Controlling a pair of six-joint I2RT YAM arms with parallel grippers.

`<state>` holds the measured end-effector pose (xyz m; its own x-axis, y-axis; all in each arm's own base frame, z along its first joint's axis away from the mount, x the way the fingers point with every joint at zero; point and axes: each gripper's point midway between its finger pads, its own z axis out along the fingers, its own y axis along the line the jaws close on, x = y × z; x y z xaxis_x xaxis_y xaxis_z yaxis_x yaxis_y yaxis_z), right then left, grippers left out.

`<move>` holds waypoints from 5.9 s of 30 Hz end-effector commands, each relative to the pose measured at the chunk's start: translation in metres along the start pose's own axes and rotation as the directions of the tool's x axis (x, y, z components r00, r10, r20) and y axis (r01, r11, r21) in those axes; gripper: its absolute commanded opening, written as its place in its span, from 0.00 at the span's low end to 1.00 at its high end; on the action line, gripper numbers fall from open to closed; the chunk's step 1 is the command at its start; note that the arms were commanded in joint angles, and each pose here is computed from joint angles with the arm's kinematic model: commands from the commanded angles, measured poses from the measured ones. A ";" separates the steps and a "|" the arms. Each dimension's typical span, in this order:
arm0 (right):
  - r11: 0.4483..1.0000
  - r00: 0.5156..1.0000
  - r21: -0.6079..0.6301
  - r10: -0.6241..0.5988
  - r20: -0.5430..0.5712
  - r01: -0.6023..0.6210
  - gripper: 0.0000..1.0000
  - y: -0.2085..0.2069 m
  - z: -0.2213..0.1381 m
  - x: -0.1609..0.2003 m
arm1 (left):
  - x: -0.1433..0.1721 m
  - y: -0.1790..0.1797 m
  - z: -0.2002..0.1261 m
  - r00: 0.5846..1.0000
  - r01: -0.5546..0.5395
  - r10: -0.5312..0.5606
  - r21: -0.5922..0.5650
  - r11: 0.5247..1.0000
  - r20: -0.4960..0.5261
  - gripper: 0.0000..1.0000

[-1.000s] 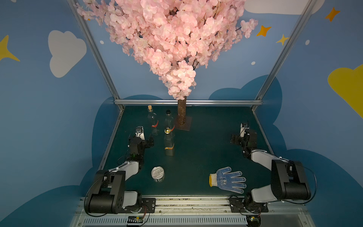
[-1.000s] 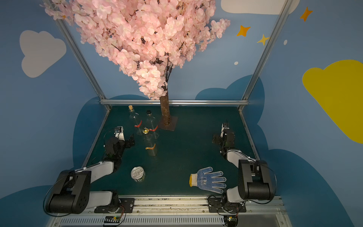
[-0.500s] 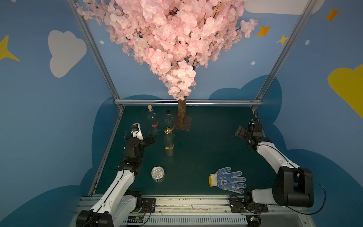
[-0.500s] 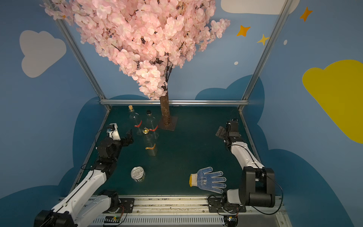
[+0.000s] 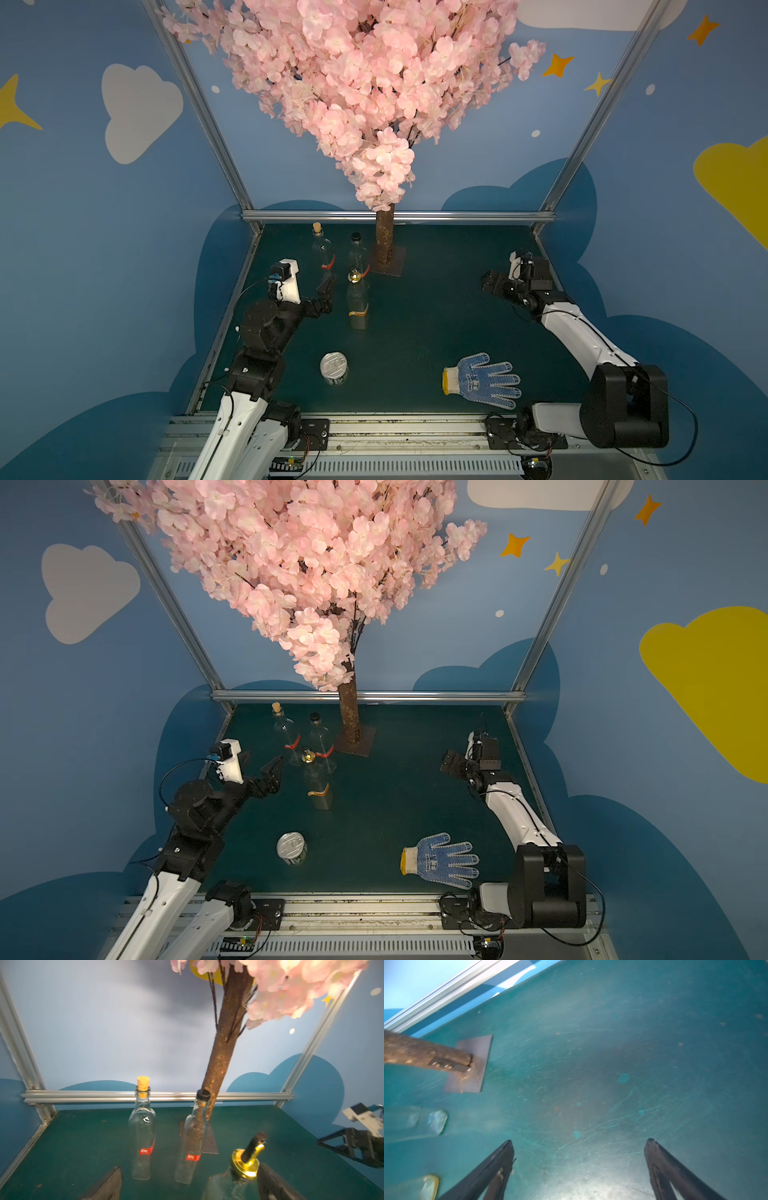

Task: Remove the label from the bottle
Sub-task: Pick up the bottle from the center of the board, then adjust the bottle.

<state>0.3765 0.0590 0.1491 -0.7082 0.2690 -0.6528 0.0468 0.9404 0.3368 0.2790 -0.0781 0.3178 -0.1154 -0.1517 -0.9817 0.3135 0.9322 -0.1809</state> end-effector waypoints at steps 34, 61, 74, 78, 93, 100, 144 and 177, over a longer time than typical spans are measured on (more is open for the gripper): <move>0.976 0.993 -0.185 -0.113 0.040 0.118 0.98 0.057 -0.015 -0.003 | 0.039 -0.057 0.094 0.956 -0.251 0.281 0.271 0.929 -0.078 0.88; 0.961 0.990 -0.238 -0.142 0.017 0.142 0.98 0.074 -0.009 0.003 | 0.058 -0.071 0.115 0.966 -0.161 0.213 0.308 0.938 -0.145 0.02; 0.919 0.975 -0.331 -0.224 0.006 0.213 0.97 0.110 -0.021 0.016 | 0.032 -0.116 0.116 0.980 -0.119 0.154 0.247 0.962 -0.127 0.02; 0.895 0.966 -0.374 -0.259 0.006 0.243 0.97 0.126 -0.029 0.026 | 0.027 -0.131 0.123 0.989 -0.066 0.093 0.224 0.972 -0.115 0.02; 0.764 0.896 -0.481 -0.425 0.126 0.430 0.96 0.171 -0.062 0.083 | 0.048 -0.158 0.192 0.972 0.169 -0.153 0.078 0.983 -0.177 0.02; 0.707 0.825 -0.442 -0.539 0.169 0.552 0.96 0.182 -0.045 0.117 | 0.059 -0.152 0.210 0.948 0.221 -0.216 -0.008 0.975 -0.234 0.02; 0.636 0.650 -0.160 -0.693 0.312 0.755 0.52 0.207 0.049 0.119 | 0.100 -0.127 0.233 0.841 0.391 -0.409 -0.123 0.912 -0.354 0.02; 0.603 0.713 -0.384 -0.630 0.307 0.699 0.00 0.218 0.014 0.114 | 0.086 -0.174 0.207 0.879 0.446 -0.347 0.307 0.840 -0.328 0.40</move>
<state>0.3148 0.2871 0.1135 -0.3729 -0.3846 -0.8444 -0.7156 0.6985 -0.0021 0.4194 -0.3152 0.2261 -0.5550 -0.3467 -0.7562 0.4244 0.6638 -0.6158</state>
